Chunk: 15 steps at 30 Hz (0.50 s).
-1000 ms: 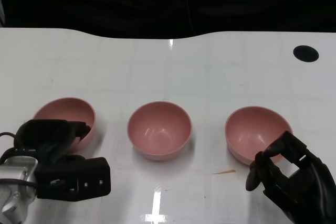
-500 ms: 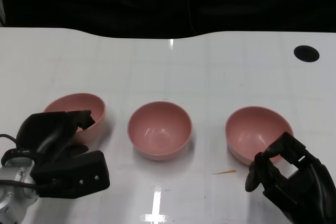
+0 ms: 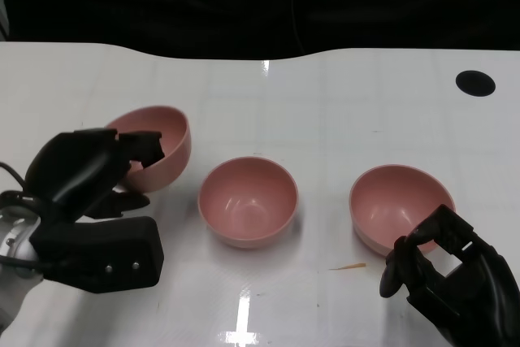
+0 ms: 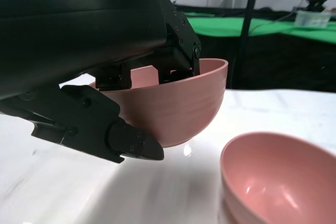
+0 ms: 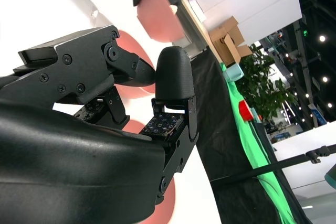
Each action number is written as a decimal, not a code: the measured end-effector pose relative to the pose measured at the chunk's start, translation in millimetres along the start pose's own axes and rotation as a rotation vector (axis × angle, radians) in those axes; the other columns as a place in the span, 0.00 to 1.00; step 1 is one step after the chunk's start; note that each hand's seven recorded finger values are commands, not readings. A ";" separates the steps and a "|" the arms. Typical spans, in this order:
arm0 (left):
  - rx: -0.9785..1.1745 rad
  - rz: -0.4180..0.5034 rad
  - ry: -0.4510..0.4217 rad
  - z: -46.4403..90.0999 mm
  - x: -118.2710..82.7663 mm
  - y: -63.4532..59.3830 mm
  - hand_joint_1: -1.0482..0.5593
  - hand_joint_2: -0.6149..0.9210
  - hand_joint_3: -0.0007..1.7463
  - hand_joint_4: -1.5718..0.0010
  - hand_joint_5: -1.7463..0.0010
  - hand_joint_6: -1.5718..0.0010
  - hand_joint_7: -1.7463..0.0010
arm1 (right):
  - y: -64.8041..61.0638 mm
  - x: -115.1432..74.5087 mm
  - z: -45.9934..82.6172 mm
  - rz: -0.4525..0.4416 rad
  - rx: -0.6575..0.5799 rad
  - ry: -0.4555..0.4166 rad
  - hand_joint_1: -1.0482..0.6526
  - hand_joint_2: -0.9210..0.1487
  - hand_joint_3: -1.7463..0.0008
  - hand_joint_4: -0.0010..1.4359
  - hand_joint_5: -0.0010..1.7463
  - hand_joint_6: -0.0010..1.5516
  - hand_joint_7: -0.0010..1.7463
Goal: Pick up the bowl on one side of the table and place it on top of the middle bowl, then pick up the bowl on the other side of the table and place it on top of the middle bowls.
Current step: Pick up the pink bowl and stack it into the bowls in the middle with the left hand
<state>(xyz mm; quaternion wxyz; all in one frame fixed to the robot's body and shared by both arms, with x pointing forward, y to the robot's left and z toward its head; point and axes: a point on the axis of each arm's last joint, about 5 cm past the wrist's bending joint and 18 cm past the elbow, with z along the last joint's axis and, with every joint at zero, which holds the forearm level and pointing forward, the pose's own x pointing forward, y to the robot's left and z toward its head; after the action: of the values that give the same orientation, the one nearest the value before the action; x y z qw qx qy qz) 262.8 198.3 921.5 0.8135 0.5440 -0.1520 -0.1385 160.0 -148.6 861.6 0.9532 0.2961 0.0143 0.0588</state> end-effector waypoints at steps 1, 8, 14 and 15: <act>0.003 0.005 -0.005 1.7 0.5 2.5 0.66 0.95 0.19 0.59 0.04 0.53 0.18 | 0.0 0.0 0.0 0.000 0.000 0.000 0.58 0.18 0.53 0.56 1.00 0.46 0.86; 0.030 0.037 -0.110 29.3 5.0 25.8 0.64 0.88 0.30 0.60 0.02 0.56 0.13 | -0.4 0.1 -0.5 -0.002 0.001 0.003 0.58 0.19 0.52 0.55 1.00 0.44 0.87; 0.023 0.051 -0.197 51.3 6.7 33.1 0.62 0.90 0.28 0.61 0.00 0.60 0.07 | -0.9 0.4 -2.0 -0.003 0.003 0.011 0.58 0.19 0.52 0.56 1.00 0.45 0.86; 0.021 0.047 -0.212 53.5 7.1 31.5 0.61 0.91 0.27 0.62 0.00 0.62 0.07 | -0.9 0.4 -2.0 -0.003 0.003 0.010 0.58 0.19 0.52 0.56 1.00 0.45 0.86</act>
<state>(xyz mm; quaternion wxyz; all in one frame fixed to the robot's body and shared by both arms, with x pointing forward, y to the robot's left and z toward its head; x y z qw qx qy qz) 249.9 162.1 970.7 0.7899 0.5313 -0.2515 -0.1747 160.3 -148.2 859.4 0.9527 0.2973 0.0198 0.0590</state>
